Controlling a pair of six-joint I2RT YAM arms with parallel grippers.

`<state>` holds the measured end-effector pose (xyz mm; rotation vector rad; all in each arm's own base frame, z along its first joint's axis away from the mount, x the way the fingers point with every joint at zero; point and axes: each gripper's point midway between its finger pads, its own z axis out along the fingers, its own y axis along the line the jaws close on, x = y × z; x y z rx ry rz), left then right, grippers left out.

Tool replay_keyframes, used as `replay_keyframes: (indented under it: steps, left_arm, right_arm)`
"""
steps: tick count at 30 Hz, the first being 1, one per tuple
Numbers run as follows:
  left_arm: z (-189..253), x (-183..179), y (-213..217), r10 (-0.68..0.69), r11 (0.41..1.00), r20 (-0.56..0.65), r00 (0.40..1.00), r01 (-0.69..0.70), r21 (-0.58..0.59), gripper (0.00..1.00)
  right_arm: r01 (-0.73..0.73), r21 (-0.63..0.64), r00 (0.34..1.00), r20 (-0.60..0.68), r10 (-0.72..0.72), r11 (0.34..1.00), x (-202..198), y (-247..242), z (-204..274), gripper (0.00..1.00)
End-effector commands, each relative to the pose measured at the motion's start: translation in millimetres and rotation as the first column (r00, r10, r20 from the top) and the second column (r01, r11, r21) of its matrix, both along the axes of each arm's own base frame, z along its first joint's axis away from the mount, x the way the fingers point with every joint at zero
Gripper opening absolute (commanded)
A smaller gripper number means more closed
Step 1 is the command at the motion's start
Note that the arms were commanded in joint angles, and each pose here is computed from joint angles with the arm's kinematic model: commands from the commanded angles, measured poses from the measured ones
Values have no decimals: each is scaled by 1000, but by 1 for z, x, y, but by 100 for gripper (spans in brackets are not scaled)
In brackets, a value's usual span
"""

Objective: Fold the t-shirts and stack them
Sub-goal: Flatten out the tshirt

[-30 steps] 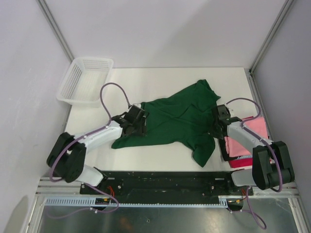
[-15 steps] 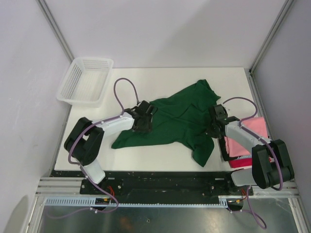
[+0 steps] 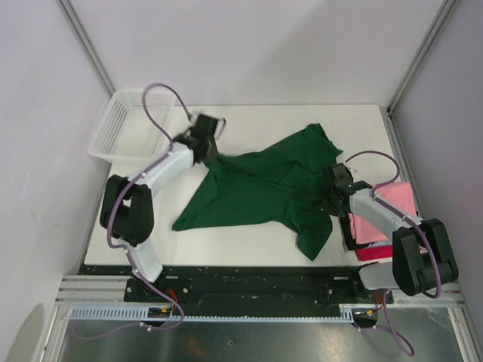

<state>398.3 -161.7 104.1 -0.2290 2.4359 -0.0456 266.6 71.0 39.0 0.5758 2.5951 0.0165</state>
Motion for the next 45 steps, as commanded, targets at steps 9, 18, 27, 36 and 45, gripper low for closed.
replay_keyframes:
  steps: [9,18,27,36,45]
  left_arm:
    - [111,145,67,139,989,267,954,-120,-85,70]
    - [84,21,63,176,976,151,973,-153,-155,68]
    - [-2,-139,122,465,871,20,885,-453,-191,46]
    - [-45,-180,146,587,801,-58,807,-590,-104,53]
    - [-77,-186,143,614,778,-157,774,-626,-46,53]
  right_arm:
    - [-12,-27,999,47,13,1000,4,-11,25,0]
    - [-28,-1,998,54,28,1000,5,-8,29,0]
    - [-60,24,997,59,59,998,5,-2,34,0]
    - [-69,32,996,56,67,997,5,0,33,0]
    - [-63,34,997,51,62,997,5,0,32,0]
